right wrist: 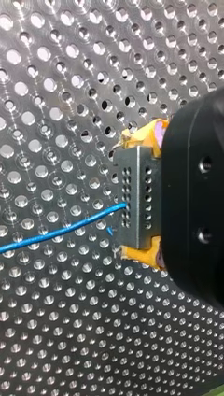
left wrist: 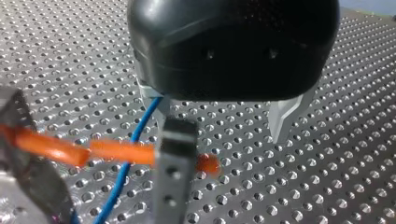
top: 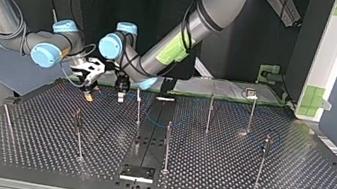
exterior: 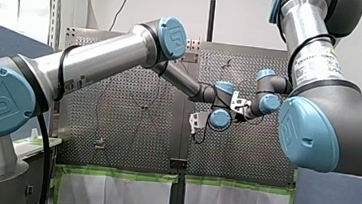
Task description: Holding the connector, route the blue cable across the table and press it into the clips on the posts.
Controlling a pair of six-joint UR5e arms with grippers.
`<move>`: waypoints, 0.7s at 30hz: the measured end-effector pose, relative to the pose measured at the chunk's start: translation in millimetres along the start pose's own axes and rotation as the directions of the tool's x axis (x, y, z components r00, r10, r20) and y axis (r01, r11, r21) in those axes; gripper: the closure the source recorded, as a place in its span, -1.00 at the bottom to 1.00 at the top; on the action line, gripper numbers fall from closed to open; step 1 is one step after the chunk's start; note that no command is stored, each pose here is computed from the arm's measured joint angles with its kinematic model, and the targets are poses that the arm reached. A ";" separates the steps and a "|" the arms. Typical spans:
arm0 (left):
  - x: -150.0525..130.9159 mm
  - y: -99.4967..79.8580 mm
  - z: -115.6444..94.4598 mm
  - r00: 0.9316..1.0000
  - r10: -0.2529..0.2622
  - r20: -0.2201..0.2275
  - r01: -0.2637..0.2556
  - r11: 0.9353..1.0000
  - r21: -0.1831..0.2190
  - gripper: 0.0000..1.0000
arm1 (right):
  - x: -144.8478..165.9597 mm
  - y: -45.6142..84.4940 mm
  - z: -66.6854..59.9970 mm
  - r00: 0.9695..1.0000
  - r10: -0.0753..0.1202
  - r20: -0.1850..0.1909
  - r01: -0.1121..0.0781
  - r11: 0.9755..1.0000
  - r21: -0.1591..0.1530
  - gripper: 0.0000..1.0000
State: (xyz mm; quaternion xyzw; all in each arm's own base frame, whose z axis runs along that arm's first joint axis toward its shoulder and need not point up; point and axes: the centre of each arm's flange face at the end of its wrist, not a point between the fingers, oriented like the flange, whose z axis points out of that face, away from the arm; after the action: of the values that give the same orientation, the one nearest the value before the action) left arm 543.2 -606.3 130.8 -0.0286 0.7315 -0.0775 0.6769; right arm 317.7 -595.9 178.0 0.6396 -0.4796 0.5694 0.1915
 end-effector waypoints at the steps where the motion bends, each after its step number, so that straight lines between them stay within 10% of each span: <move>1: 0.2 -0.1 -0.5 1.000 0.001 0.000 -0.001 1.000 -0.003 -1.00 | 0.3 0.0 0.1 1.000 0.000 -0.001 0.000 1.000 0.000 1.00; 7: 1.8 1.6 -4.0 1.000 0.008 0.001 -0.008 0.999 -0.033 -0.92 | 1.5 -0.1 0.6 1.000 -0.001 -0.002 0.001 1.000 0.001 1.00; 14: 1.2 -2.1 -6.4 1.000 0.008 0.012 -0.007 0.999 -0.033 0.73 | 2.2 -0.8 -0.3 1.000 -0.009 0.011 0.009 1.000 -0.002 1.00; 21: -2.1 -6.7 -6.8 0.999 -0.018 0.026 0.019 0.999 -0.027 1.00 | 3.1 -4.8 -2.3 0.999 -0.025 0.042 0.025 1.000 -0.003 1.00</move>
State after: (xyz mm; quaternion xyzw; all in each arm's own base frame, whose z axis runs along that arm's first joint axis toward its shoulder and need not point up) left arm 536.2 -612.0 134.4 -0.0455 0.7233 -0.0734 0.6851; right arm 320.1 -593.1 182.9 0.6569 -0.4765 0.5526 0.1898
